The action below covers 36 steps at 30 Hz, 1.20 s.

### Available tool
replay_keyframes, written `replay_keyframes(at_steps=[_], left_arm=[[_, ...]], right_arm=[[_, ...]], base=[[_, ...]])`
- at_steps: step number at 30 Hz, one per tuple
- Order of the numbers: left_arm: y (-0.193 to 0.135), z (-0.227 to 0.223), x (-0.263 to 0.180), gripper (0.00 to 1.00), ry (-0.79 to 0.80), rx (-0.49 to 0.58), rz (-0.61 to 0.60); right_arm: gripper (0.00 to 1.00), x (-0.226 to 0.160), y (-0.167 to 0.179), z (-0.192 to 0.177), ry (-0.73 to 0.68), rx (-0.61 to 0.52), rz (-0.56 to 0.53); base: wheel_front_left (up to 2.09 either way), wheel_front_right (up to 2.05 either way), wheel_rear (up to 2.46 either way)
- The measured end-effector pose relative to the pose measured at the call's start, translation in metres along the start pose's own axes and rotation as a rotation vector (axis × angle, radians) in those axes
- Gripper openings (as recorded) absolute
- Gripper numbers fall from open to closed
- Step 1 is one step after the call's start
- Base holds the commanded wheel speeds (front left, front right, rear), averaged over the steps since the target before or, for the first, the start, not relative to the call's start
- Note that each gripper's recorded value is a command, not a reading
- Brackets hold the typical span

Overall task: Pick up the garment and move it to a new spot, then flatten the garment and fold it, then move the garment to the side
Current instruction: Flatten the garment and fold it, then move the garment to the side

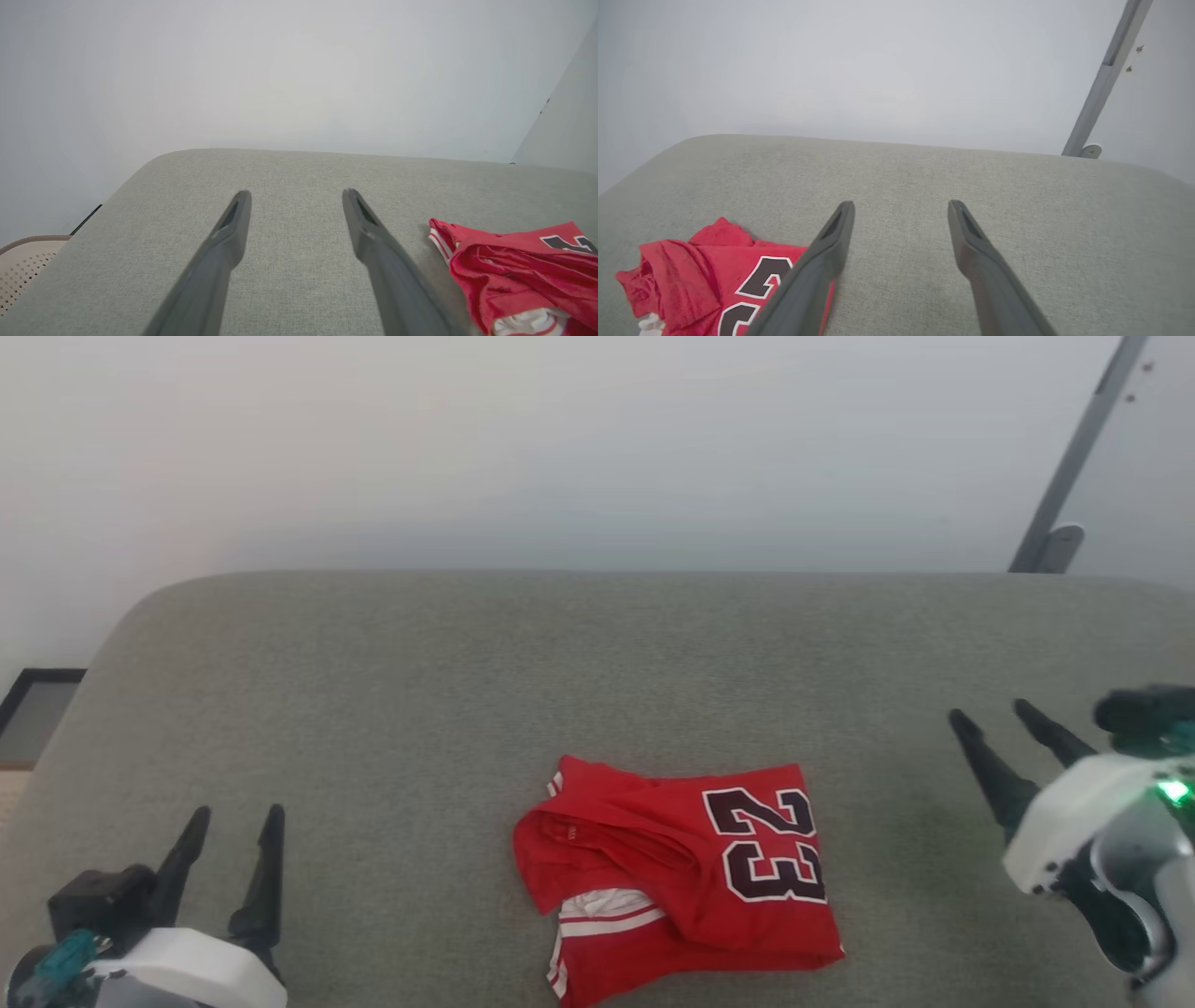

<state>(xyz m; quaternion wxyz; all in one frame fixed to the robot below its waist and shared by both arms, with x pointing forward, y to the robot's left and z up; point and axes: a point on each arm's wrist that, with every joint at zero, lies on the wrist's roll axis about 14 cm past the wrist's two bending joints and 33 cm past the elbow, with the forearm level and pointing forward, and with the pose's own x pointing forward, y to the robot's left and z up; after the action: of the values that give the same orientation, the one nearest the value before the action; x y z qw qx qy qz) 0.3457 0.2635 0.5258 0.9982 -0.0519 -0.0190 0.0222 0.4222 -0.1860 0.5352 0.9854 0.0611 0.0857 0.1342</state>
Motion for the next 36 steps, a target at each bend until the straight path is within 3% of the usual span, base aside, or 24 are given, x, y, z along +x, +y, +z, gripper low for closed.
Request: replay_keyframes(at_steps=[9,18,36], left_arm=[[-0.004,-0.002,0.003,1.0,0.005,0.006,-0.016],[-0.008,-0.005,0.006,1.0,0.015,0.002,-0.028],[-0.005,-0.002,0.003,1.0,0.009,0.0,-0.02]], right_arm=[[1.0,-0.036,-0.035,0.0,-0.106,0.023,-0.125],[1.0,-0.055,-0.046,-0.017,-0.109,0.042,-0.186],[1.0,-0.049,-0.032,-0.03,-0.062,0.046,-0.158]], base=[[0.0,0.0,0.0],[0.0,0.0,0.0],[0.0,0.0,0.0]])
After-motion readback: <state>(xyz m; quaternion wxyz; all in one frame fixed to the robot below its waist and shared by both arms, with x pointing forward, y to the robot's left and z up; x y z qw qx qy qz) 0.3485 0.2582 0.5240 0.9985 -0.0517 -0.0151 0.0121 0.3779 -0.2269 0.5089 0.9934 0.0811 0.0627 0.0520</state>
